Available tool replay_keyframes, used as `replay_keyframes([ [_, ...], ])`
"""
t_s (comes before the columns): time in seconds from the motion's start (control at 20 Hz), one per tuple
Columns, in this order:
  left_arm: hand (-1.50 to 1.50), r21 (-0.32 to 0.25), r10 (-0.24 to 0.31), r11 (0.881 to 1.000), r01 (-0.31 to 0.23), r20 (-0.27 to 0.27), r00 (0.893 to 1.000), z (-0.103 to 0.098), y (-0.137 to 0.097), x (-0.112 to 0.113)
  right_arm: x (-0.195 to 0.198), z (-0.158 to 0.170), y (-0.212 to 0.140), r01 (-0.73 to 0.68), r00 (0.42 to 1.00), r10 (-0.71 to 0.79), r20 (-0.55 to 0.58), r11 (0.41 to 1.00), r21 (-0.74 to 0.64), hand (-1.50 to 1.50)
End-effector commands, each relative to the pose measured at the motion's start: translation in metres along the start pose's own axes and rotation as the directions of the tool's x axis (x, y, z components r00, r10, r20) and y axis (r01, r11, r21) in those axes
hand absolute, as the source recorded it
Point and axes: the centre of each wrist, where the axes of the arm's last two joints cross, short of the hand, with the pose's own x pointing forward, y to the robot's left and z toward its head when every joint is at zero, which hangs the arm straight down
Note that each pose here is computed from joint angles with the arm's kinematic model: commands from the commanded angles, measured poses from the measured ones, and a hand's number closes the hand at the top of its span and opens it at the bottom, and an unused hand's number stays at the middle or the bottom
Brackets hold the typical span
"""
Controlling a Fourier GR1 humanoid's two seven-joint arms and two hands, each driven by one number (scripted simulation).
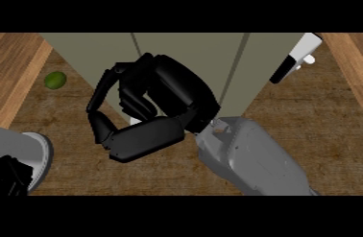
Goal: Pick up the wine, place it into the cabinet and close the cabinet
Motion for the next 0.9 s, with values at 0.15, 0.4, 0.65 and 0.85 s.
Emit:
replay_keyframes([
  [0.15, 1.50, 0.027, 0.001, 1.000, 0.000, 0.000, 1.000, -0.019, 0.010, -0.001, -0.009, -0.011, -0.043, 0.011, 0.999, -0.014, -0.040, 0.998, -0.056, 1.50],
  [0.4, 1.50, -0.013, 0.010, 1.000, -0.010, -0.006, 1.000, -0.004, -0.008, 0.000, -0.018, -0.018, -0.082, -0.003, 1.000, -0.001, -0.027, 0.991, -0.137, 1.50],
  [0.65, 1.50, -0.007, -0.004, 1.000, 0.004, -0.012, 1.000, -0.008, -0.002, 0.016, -0.033, -0.013, -0.118, -0.041, 0.999, 0.039, -0.018, 0.985, -0.166, 1.50],
  [0.85, 1.50, -0.002, -0.002, 1.000, 0.002, -0.010, 1.000, -0.003, 0.004, -0.004, -0.029, -0.004, -0.137, -0.080, 0.997, 0.076, -0.030, 0.984, -0.157, 1.50],
])
